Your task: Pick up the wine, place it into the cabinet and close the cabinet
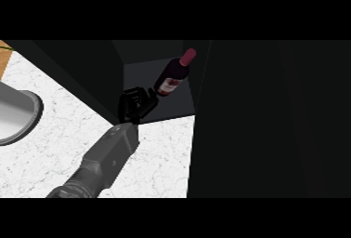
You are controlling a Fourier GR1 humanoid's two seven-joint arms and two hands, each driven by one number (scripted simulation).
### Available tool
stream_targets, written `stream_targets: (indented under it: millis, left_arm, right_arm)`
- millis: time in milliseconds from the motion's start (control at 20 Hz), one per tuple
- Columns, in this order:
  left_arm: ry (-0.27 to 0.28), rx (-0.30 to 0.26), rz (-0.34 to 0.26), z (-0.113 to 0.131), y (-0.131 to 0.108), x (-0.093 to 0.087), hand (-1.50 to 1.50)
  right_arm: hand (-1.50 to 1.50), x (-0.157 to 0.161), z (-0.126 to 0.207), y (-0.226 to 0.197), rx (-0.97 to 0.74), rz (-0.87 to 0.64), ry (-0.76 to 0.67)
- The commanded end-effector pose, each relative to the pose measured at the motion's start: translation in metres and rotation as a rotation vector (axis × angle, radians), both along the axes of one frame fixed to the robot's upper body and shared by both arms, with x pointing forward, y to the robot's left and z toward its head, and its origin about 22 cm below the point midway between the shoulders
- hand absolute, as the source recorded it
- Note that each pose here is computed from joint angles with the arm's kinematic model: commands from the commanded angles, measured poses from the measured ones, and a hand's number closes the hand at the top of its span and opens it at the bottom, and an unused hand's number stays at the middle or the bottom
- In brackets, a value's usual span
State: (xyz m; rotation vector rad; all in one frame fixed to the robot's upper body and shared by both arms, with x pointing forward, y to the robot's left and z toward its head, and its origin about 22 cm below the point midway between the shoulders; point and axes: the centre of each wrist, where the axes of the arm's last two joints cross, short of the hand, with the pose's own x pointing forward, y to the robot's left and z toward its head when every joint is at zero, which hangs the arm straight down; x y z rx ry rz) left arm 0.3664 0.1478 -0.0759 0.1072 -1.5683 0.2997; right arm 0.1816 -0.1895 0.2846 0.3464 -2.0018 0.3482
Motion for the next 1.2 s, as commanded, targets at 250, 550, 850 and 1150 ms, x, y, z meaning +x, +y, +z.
stream_targets:
  millis: [250, 550, 850, 1150]
  left_arm:
    - [-0.022, 0.051, 0.006, 0.009, -0.006, 0.006, 1.5]
    - [-0.02, 0.039, 0.024, 0.025, -0.014, 0.018, 1.5]
    - [-0.055, 0.041, 0.021, 0.047, -0.025, 0.031, 1.5]
    - [-0.053, 0.06, 0.046, 0.074, -0.038, 0.047, 1.5]
  right_arm:
    - [-1.5, 0.002, -0.001, -0.004, 0.0, 0.033, 0.002]
    - [-1.5, 0.003, -0.002, -0.007, 0.016, 0.004, 0.015]
    - [-1.5, 0.008, -0.009, -0.005, 0.007, -0.007, 0.015]
    - [-1.5, 0.001, -0.008, -0.014, 0.004, -0.001, 0.0]
